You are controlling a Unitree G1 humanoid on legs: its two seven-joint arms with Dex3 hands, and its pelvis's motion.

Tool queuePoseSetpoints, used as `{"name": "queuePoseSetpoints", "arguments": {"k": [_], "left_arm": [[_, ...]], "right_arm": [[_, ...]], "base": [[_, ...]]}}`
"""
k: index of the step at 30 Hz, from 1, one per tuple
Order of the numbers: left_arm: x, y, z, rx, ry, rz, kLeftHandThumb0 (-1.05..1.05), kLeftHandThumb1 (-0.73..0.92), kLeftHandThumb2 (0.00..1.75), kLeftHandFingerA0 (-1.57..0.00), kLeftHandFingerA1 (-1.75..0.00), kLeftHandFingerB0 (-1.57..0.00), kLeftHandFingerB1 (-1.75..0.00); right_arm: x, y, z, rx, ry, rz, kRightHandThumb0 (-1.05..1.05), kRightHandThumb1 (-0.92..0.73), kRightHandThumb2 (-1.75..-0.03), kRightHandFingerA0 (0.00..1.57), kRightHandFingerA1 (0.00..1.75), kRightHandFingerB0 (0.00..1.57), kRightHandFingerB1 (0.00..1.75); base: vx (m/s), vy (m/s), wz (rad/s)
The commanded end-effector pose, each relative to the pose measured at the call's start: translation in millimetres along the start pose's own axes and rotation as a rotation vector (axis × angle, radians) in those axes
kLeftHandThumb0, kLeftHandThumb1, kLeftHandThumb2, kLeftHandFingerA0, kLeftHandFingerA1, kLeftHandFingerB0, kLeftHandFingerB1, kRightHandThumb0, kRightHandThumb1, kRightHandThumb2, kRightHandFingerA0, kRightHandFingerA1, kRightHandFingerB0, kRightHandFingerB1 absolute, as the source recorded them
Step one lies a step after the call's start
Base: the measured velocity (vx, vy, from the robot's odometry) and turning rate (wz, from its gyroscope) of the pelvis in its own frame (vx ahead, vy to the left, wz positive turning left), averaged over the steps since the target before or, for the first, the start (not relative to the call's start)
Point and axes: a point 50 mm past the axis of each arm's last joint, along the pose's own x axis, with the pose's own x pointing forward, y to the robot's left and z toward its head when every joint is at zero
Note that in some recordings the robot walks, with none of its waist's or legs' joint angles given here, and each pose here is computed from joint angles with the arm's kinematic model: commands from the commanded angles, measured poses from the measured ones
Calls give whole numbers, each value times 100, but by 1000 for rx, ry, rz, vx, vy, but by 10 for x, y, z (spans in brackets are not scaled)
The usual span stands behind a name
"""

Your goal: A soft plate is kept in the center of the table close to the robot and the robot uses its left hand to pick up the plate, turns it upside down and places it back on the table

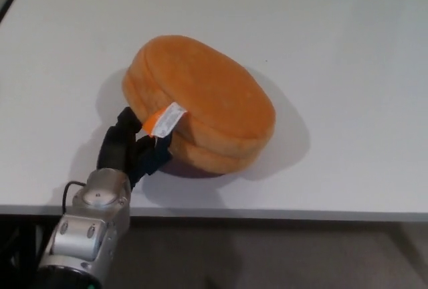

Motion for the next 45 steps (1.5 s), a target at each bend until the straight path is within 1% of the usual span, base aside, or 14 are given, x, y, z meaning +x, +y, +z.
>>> {"name": "queuePoseSetpoints", "arguments": {"k": [1,9,10,11,25,26,27,31,35,37,38,39,40,45], "left_arm": [[-1,45,66,150,105,-111,-105,86,73,0,-19,0,0],[-60,84,89,318,171,-144,-105,79,78,0,-23,0,0],[-68,90,88,324,174,-145,-105,76,73,0,-15,0,0],[-82,100,87,352,187,-144,-105,73,72,0,-15,0,0],[-394,166,51,699,152,-233,-105,61,118,0,-66,0,-36],[-408,113,90,702,128,-261,-105,65,119,0,-78,0,-41],[-464,51,127,703,107,-303,-105,70,81,0,-106,0,-58],[-644,-58,174,716,86,-410,-105,70,76,-12,-102,0,-58],[-731,-67,199,683,101,-490,-105,68,70,-6,-96,0,-51],[-795,-48,231,567,224,-693,-105,62,112,0,-77,0,-45],[-790,-39,232,494,293,-765,-43,1,84,-9,-61,-3,-57],[-789,-36,235,464,318,-792,-43,1,84,-9,-61,-3,-57],[-787,-13,232,431,357,-831,-105,64,67,-18,-72,-12,-59],[-854,103,239,449,337,-827,-105,63,64,-16,-81,-13,-66]], "right_arm": [[-13,-49,41,-32,-7,2,-76,-70,-105,27,59,5,33],[-3,-63,13,-17,-5,8,-78,-70,-104,27,59,5,33],[-6,-61,17,-20,-3,6,-76,-86,-67,31,53,11,27],[-8,-61,15,-16,1,7,-77,-70,-104,27,58,5,34],[-11,-59,23,-3,22,9,-78,-70,-104,28,60,5,33],[-4,-73,39,-3,19,5,-76,-86,-66,32,53,10,25],[-1,-73,54,-2,16,12,-78,-71,-104,30,62,6,32],[-17,-41,63,-4,26,30,-72,-87,-68,33,55,10,28],[-11,-42,62,-6,33,44,-78,-72,-105,31,62,6,33],[2,-68,47,13,39,69,-75,-70,-104,29,61,4,36],[5,-81,57,3,50,77,-78,-70,-104,32,62,7,37],[6,-87,62,-1,54,80,-78,-70,-104,32,62,7,37],[4,-73,76,12,48,105,-77,-86,-66,33,60,10,31],[16,-48,113,-6,56,132,-78,-69,-104,40,68,5,37]], "base": [[0,0,0],[0,0,0],[0,0,0],[0,0,0],[0,0,0],[0,0,0],[0,0,0],[0,0,0],[0,0,0],[0,0,0],[0,0,0],[0,0,0],[0,0,0],[0,0,0]]}}
